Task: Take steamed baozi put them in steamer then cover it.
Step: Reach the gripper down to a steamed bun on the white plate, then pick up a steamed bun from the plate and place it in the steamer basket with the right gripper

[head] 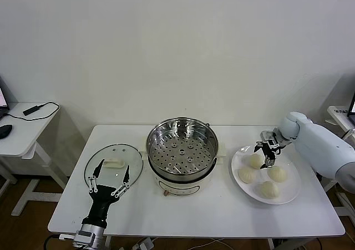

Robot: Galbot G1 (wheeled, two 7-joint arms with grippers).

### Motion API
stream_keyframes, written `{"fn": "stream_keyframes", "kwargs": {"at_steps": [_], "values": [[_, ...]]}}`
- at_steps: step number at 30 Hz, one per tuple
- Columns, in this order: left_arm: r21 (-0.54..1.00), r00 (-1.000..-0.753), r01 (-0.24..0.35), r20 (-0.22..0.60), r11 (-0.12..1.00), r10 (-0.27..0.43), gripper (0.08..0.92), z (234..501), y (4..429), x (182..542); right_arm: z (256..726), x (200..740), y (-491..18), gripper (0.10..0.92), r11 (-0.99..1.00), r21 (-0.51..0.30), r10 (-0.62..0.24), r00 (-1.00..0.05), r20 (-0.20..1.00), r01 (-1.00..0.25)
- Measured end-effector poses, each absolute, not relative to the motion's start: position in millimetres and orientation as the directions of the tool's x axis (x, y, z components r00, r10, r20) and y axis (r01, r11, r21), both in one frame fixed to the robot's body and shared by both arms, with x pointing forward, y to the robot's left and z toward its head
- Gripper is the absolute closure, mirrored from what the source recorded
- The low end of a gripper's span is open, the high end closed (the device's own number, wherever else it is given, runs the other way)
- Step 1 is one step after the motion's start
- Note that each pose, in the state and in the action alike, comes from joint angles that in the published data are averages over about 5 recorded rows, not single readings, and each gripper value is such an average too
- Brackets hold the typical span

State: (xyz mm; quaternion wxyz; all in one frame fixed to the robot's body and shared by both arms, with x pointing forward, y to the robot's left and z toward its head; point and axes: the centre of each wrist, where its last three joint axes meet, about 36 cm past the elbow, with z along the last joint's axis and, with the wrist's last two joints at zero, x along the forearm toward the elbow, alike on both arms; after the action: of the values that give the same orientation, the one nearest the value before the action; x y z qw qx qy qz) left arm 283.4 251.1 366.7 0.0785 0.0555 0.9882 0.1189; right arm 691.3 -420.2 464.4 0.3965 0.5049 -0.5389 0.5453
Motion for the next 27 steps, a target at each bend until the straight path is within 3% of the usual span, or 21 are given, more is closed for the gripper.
{"fn": "stream_keyframes", "kwargs": {"at_steps": [16, 27], "values": [[0.245, -0.981, 0.087, -0.146, 0.966, 0.126, 0.177, 366, 252, 284, 467, 689, -423, 0.337, -0.114, -0.191, -0.105, -0.179, 0.978, -0.975], [0.247, -0.978, 0.092, -0.158, 0.965, 0.133, 0.177, 370, 251, 286, 530, 697, -407, 0.352, -0.216, -0.245, -0.156, -0.214, 0.964, -0.945]]}}
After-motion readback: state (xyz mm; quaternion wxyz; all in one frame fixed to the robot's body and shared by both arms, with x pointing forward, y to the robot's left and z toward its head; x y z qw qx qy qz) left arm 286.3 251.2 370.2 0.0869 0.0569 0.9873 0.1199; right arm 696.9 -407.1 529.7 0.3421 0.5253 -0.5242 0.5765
